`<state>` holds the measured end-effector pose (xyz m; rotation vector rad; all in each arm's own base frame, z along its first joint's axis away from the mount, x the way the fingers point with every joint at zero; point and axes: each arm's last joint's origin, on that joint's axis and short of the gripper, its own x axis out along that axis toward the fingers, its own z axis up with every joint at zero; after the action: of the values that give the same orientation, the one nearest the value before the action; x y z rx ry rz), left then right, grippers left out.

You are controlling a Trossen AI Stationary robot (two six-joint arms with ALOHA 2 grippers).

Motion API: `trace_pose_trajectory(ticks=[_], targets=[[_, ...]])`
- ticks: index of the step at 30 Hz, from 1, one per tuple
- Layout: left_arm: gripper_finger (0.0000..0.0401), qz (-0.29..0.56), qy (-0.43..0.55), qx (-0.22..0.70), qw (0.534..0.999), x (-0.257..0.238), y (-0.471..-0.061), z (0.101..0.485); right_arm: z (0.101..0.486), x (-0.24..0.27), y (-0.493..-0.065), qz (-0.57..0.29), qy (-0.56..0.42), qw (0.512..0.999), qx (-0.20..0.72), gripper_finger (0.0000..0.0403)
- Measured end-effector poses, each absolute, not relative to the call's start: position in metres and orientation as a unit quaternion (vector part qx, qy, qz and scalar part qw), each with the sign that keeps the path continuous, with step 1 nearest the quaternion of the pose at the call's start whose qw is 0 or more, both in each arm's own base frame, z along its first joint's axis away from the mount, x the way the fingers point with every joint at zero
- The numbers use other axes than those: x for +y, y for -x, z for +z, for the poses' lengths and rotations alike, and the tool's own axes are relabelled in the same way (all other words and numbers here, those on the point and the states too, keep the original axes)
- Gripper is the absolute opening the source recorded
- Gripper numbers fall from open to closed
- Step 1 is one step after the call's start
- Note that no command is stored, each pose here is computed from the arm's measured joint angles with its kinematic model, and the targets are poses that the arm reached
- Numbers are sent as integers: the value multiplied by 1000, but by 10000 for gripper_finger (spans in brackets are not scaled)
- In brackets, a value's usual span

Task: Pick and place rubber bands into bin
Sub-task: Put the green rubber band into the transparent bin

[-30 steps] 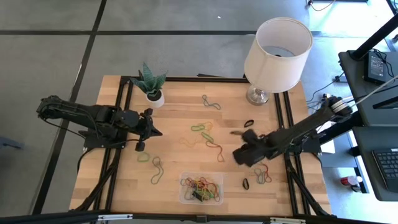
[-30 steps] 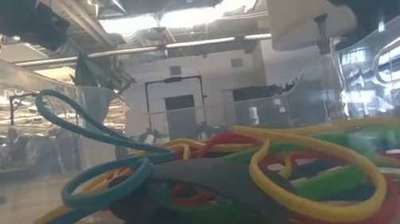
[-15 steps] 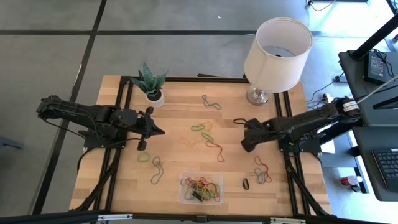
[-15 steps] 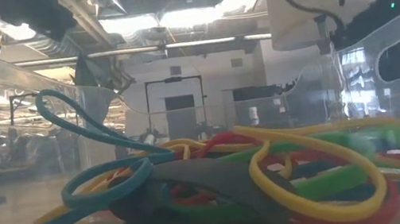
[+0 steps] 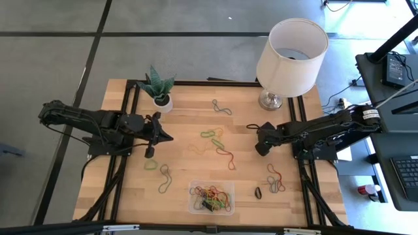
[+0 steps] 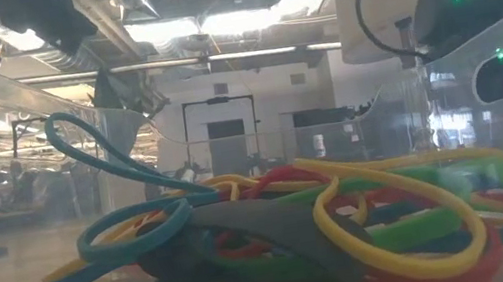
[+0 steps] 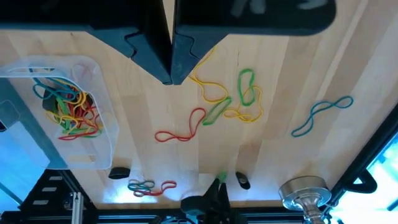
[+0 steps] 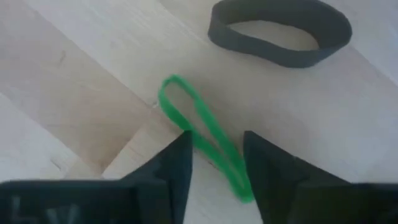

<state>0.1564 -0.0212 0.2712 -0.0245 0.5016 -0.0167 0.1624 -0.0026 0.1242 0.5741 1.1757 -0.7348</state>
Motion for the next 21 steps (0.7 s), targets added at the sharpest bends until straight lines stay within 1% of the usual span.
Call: trace_pose_trajectory(ticks=[2, 7, 8, 12, 15, 21], targets=[[2, -8, 12, 248, 969, -21, -156, 271, 122, -2, -160, -335, -259, 731, 536, 115], [4, -8, 12, 248, 969, -21, -156, 271, 122, 1, -162, -326, -255, 736, 536, 24], [5, -8, 12, 248, 969, -21, -156, 271, 123, 1, -162, -324, -254, 737, 537, 13], [3, -8, 11, 248, 969, -21, -156, 271, 128, 4, -166, -315, -248, 740, 540, 10], [2, -8, 11, 248, 969, -21, -156, 271, 134, 9, -167, -310, -250, 729, 556, 4], [5, -8, 11, 249, 968, -21, -156, 271, 161, 23, -172, -312, -254, 733, 548, 2]])
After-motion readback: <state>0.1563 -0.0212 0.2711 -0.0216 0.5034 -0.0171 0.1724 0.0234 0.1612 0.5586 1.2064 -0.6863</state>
